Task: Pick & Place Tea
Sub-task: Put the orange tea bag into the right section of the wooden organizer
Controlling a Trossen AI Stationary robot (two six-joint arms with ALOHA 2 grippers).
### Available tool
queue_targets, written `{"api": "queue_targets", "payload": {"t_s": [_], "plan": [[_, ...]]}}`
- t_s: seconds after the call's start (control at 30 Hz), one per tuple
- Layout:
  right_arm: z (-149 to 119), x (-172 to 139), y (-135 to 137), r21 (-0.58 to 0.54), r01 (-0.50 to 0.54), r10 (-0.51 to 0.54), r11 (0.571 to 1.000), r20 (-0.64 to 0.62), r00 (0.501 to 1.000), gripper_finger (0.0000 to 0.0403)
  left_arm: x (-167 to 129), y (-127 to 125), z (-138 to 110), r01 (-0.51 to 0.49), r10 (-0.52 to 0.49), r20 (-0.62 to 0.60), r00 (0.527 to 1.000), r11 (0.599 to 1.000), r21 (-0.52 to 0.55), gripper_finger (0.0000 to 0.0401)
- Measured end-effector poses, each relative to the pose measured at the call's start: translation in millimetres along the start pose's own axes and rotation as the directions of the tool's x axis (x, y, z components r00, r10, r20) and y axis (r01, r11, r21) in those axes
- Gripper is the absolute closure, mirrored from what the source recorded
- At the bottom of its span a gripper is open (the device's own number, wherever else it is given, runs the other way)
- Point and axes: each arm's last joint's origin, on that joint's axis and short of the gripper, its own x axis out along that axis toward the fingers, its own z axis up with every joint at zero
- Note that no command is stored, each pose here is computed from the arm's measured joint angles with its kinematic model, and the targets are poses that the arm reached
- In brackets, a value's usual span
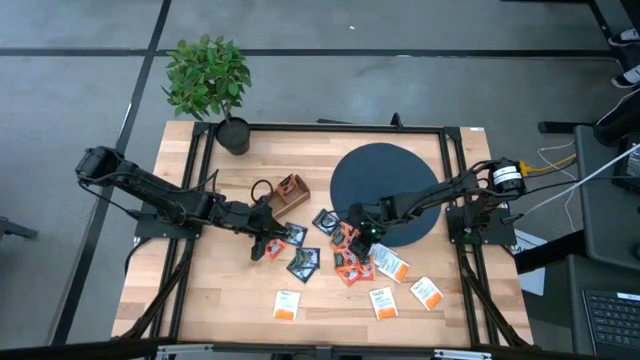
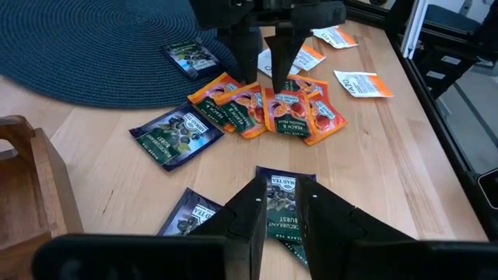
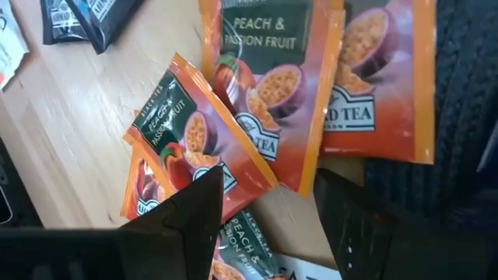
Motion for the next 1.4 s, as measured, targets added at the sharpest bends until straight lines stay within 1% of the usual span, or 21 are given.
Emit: {"api": "queue_targets", "payload": {"t_s": [0.13,0.4,0.53,0.6,0.87,1.03,1.13,1.3,1.4], "plan": [[0.5,0.3,-0.1,-0.007,0.003,-0.003,1.0,0.009,1.0,0.022,0.0,0.0,0.0,0.0,0.0,0.0,1.0,1.0,0.0,0.0338],[1.3,1.0,-0.9,-0.011,0.024,-0.023,1.0,0.032,0.999,0.0296,0.0,-0.1,0.2,0.001,-0.001,0.002,1.0,1.0,0.0,0.0334],[2.2,1.2,-0.7,-0.016,0.026,-0.025,1.0,0.046,0.999,0.0309,0.0,-0.2,0.4,0.002,-0.002,0.005,1.0,1.0,-0.001,0.0334],[2.4,1.1,-0.7,-0.031,0.025,-0.024,0.999,0.047,0.999,0.031,0.0,-0.2,0.4,0.002,-0.002,0.005,1.0,1.0,-0.01,0.0335],[3.0,1.1,0.3,-0.034,0.012,-0.01,0.999,0.049,0.999,0.031,0.0,-0.2,0.4,0.002,-0.002,0.005,1.0,1.0,-0.016,0.0334],[4.1,1.0,2.6,-0.02,-0.026,0.027,0.999,0.045,0.999,0.0308,0.0,-0.2,0.4,0.002,-0.002,0.004,1.0,1.0,-0.017,0.0337],[5.3,0.6,3.4,-0.011,-0.046,0.047,0.999,0.046,0.998,0.0289,0.0,-0.2,0.4,0.002,-0.002,0.005,1.0,1.0,-0.017,0.0337],[7.4,-0.3,1.4,0.012,-0.046,0.046,0.999,0.048,0.998,0.0244,0.0,-0.2,0.4,0.002,-0.002,0.005,1.0,1.0,-0.017,0.0338],[7.6,-0.4,1.1,0.013,-0.046,0.045,0.999,0.049,0.998,0.0228,0.0,-0.2,0.4,0.002,-0.002,0.004,1.0,1.0,-0.017,0.0336]]}}
